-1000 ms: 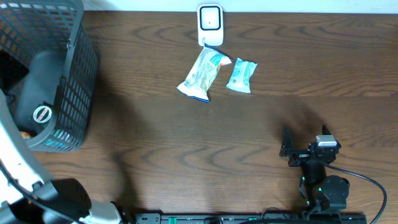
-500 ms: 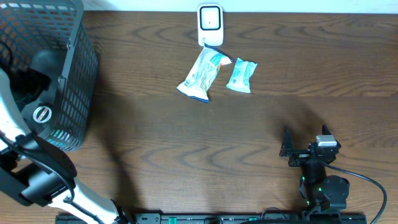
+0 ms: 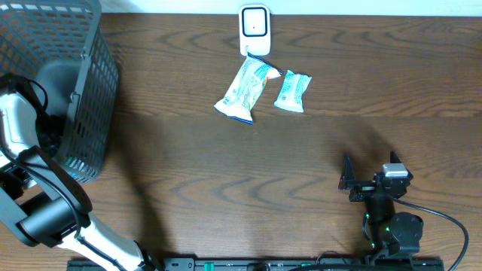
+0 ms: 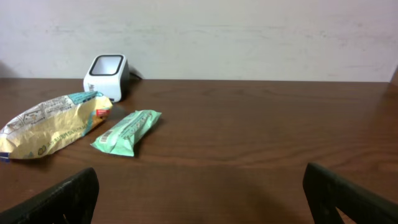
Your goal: Scan the item barcode
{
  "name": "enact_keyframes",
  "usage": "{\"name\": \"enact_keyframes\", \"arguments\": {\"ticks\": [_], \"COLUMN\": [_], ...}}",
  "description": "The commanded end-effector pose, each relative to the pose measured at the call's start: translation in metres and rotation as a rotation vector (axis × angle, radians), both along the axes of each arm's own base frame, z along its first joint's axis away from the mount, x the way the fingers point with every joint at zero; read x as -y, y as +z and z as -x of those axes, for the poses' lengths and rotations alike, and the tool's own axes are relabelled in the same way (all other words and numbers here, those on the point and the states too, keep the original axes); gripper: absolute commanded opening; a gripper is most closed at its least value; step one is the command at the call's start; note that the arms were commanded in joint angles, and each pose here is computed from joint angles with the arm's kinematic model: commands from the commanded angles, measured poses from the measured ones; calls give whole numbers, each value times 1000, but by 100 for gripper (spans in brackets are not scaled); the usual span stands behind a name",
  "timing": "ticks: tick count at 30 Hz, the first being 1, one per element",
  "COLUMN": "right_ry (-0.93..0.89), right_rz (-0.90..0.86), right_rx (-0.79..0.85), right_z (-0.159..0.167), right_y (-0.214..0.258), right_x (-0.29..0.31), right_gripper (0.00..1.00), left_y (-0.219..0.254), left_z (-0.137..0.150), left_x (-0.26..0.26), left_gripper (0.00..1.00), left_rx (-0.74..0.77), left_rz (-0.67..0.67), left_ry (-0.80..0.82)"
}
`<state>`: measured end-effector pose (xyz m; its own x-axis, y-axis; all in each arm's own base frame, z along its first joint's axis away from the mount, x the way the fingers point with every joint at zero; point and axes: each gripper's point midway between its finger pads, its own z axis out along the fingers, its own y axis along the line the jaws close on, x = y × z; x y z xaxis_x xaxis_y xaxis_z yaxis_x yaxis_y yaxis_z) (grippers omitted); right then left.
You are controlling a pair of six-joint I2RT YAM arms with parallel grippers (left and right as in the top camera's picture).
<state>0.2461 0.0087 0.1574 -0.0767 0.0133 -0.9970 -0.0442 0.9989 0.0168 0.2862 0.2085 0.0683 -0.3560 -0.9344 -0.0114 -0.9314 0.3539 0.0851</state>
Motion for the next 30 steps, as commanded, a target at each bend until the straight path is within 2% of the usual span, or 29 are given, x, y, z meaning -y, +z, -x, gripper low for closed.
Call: {"name": "enact_keyframes", "arguments": {"ticks": [1,5,7,10,12,14,16,18,21,25,30], "right_ry": [-14,-14,-14,-14,-14,-14,-14,-14,-14,-14,-14], "right_rz": [1,0,1,1,1,1,1,1,1,0,1], "right_rx": [0,0,0,0,0,0,0,0,0,0,0], "right_z": [0,0,0,0,0,0,0,0,0,0,0], "right_y": [-1,-1,-1,-1,-1,-1,-1,-1,-1,-1,-1], "right_x": [3,3,3,3,3,3,3,3,3,3,3], "right_gripper": [99,99,99,99,99,99,99,99,99,99,99], "left_y": [-13,-24,-29,-37,-39,-40,-40,-40,-30,7,87], "left_z": [9,18,25,31,32,31,31,30,25,15,-8], "left_x": [4,1,-5,-9,-8,-9,-9,-9,-12,-19,-22], "left_gripper": [87,86,81,66,52,47,26,14,13,11,9], "left_rx": [-38,-71,-104,-122,-122,-119,-116,-115,-104,-54,151], "left_rz": [4,-27,-66,-98,-98,-100,-102,-102,-108,-140,-210], "left_ry": [10,7,3,1,2,2,2,-3,-9,-23,-12]}}
